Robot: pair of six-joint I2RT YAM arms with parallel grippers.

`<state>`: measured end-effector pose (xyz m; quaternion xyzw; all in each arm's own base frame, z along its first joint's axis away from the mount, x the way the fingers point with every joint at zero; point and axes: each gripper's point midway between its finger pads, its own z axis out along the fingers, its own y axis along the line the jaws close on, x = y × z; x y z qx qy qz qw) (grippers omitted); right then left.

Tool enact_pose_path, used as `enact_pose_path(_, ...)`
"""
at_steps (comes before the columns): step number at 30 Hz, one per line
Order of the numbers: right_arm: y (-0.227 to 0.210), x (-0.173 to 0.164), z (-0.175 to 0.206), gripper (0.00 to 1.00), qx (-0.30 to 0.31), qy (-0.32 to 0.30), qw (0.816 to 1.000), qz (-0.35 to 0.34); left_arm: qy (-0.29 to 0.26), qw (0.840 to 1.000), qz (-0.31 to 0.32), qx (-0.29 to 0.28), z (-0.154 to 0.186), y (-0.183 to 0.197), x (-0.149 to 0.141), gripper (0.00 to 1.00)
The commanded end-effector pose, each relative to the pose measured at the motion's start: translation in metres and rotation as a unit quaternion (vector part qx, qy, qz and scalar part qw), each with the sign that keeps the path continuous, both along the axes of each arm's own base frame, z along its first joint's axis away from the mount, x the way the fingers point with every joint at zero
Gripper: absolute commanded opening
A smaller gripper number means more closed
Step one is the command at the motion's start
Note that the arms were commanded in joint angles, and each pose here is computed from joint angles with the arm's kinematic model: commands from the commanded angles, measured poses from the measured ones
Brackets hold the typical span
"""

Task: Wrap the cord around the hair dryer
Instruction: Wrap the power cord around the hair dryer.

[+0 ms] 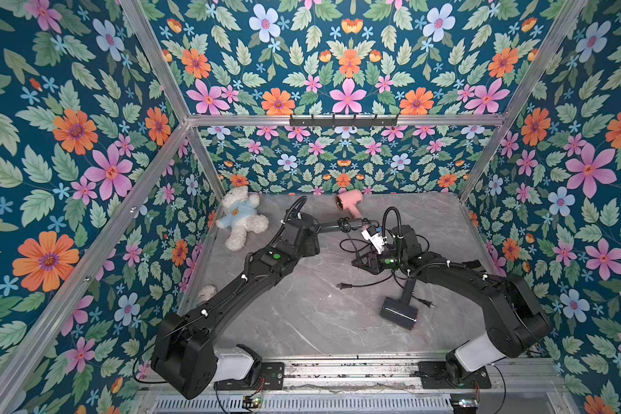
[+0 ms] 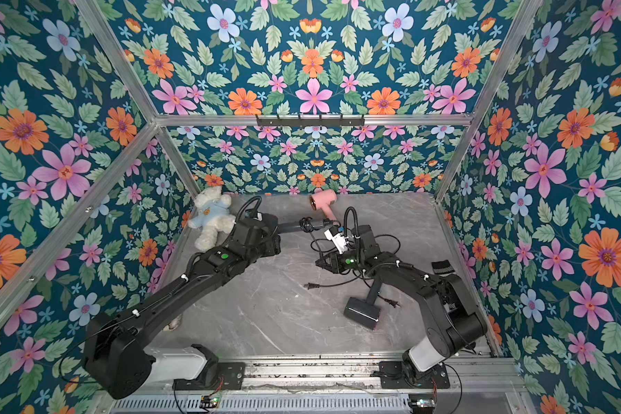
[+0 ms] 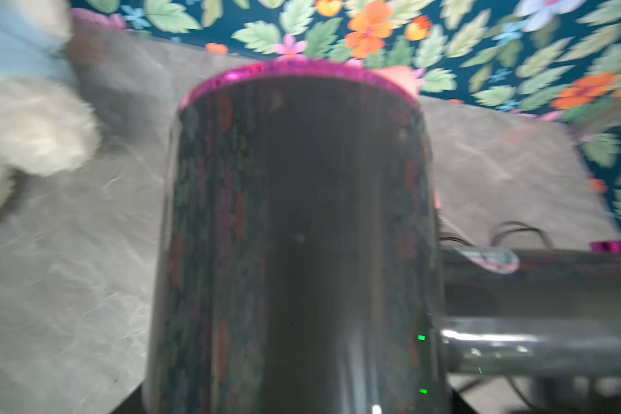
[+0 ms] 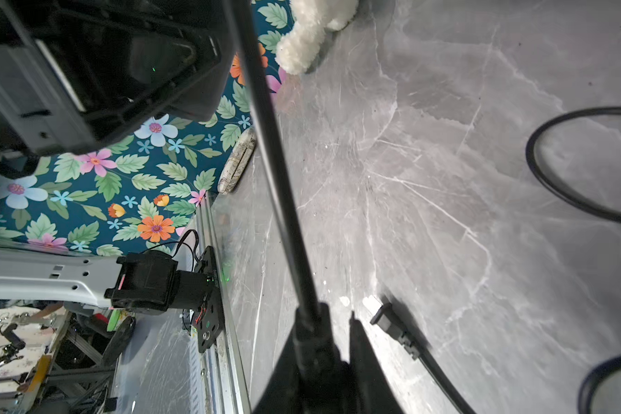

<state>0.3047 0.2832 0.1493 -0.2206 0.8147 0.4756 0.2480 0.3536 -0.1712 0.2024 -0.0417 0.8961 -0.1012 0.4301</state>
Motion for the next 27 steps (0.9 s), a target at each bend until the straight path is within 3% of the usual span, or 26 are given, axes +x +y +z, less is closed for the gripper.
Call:
enact_pose_path(1,0.005,-0.011,-0.004,0.00,0.002,0.042,0.999,-0.009,-0.118,0.983,0.134,-0.034,0.040,0.031,0.031,0.00)
enact_pose_path(7,0.035,-0.022,0.001,0.00,0.028,0.070,0.997,-0.001,-0.131,0.979,0.156,-0.030,0.022,0.028,0.031,0.00)
enact_pose_path(11,0.048,-0.024,0.002,0.00,0.013,0.070,0.997,-0.004,-0.128,0.979,0.159,0.021,0.017,0.023,0.028,0.00)
enact_pose_path(14,0.048,-0.030,-0.008,0.00,-0.096,0.036,0.995,0.002,-0.119,0.977,0.156,0.079,0.012,0.027,0.025,0.00)
enact_pose_path(16,0.037,-0.034,-0.013,0.00,-0.195,0.018,0.981,0.008,-0.111,0.975,0.155,0.116,0.007,0.033,0.021,0.00)
enact_pose_path(19,0.013,-0.033,-0.011,0.00,-0.296,0.008,0.955,0.007,-0.092,0.971,0.143,0.167,-0.003,0.040,0.014,0.00)
enact_pose_path(23,-0.002,-0.033,0.006,0.00,-0.351,-0.015,0.936,0.034,-0.048,0.965,0.094,0.240,-0.022,0.040,0.008,0.00)
enact_pose_path(27,-0.009,-0.027,0.022,0.00,-0.392,-0.051,0.916,0.073,-0.006,0.947,0.005,0.322,-0.043,0.025,-0.002,0.00)
